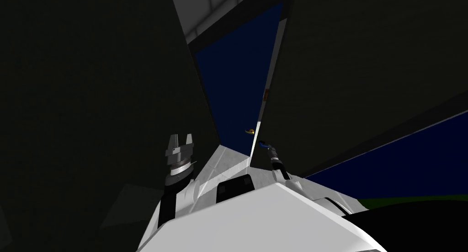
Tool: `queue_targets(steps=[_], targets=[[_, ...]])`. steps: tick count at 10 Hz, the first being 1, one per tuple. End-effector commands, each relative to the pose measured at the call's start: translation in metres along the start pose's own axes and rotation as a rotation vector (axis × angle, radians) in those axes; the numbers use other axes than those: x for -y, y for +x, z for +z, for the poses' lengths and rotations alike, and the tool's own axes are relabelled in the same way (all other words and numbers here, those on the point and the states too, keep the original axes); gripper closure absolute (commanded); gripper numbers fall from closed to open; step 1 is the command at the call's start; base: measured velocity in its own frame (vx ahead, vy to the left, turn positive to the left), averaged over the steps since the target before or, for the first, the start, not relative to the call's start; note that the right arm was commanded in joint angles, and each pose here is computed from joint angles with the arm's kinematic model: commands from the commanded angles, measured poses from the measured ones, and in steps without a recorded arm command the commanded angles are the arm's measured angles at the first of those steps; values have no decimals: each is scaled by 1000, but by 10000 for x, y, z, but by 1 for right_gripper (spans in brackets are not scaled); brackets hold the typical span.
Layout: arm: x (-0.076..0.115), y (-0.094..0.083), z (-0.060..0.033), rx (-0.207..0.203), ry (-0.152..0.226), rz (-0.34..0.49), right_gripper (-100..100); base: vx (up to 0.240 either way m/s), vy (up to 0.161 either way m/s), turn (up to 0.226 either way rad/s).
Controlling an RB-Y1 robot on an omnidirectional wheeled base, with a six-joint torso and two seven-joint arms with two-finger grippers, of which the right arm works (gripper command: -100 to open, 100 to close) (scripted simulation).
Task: Pull the door open
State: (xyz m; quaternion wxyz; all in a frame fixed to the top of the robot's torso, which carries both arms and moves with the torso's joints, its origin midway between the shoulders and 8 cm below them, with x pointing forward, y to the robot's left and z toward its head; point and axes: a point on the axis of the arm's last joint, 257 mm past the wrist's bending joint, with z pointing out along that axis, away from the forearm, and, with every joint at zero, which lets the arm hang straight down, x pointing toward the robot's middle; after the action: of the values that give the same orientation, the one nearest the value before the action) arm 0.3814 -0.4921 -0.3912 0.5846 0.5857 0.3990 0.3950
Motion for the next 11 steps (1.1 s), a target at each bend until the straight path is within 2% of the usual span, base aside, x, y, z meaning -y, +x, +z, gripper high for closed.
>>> queue_targets(steps=[1, 8, 11], targets=[[-3, 49, -21, -23, -2, 1, 100, -131, 8, 103], [1, 258, -130, -121, -5, 7, 100, -197, -14, 94], [5, 308, -161, -145, -5, 10, 100, -143, -27, 63]])
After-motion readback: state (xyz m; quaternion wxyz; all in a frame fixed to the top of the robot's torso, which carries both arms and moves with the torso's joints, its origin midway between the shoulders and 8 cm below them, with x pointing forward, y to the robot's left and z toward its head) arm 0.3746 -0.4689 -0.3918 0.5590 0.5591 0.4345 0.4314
